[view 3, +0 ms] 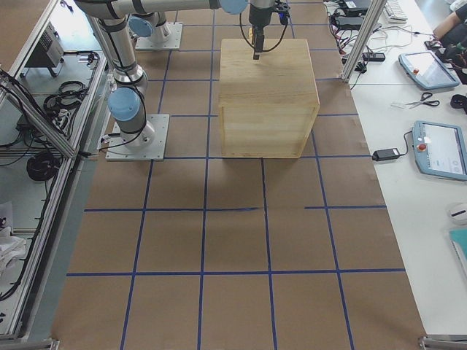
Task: Open upper drawer
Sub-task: 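Move the left gripper across toward the black drawer handle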
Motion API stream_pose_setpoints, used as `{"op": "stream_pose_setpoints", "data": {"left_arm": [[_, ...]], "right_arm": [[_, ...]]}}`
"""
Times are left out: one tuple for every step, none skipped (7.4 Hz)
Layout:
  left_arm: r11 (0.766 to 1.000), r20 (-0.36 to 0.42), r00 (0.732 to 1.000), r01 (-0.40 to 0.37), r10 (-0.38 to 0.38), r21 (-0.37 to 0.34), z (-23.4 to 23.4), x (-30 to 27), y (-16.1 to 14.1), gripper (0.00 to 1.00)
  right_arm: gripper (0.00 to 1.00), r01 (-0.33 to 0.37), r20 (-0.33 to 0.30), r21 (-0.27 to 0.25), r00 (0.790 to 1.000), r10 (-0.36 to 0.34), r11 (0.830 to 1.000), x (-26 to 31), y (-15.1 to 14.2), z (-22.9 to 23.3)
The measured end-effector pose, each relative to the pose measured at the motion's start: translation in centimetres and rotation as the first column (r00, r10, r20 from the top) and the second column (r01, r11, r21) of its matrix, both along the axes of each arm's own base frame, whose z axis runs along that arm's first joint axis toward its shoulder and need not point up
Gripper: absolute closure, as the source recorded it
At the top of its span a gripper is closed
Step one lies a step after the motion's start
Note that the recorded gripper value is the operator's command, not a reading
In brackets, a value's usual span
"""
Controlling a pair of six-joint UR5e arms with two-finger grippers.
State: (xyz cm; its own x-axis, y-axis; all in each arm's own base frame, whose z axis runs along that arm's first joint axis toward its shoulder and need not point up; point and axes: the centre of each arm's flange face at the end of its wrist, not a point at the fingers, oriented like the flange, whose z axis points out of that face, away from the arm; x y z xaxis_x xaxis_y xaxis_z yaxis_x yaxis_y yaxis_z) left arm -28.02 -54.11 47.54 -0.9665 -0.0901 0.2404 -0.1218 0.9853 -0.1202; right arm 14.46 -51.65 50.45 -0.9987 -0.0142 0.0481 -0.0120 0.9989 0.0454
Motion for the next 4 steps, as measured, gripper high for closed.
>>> {"op": "stream_pose_setpoints", "data": {"left_arm": [[1.000,-0.018,1.000,0.008,-0.008,0.000,-1.0,-2.0,-0.1,0.00],[1.000,-0.028,0.999,0.017,-0.017,0.006,-2.0,-3.7,0.0,0.00],[1.000,-0.036,0.999,0.024,-0.024,0.006,-2.8,-5.0,0.0,0.00],[1.000,-0.044,0.999,0.022,-0.022,0.002,-3.5,-6.1,-0.1,0.00]], "right_arm": [[0.00,0.000,0.000,0.000,1.000,0.000,1.000,0.0,0.0,0.0],[0.00,-0.001,0.000,0.000,1.000,0.001,1.000,0.0,0.0,0.0],[0.00,0.000,0.000,0.000,1.000,0.000,1.000,0.0,0.0,0.0],[0.00,-0.001,0.000,0.000,1.000,0.001,1.000,0.0,0.0,0.0]]}}
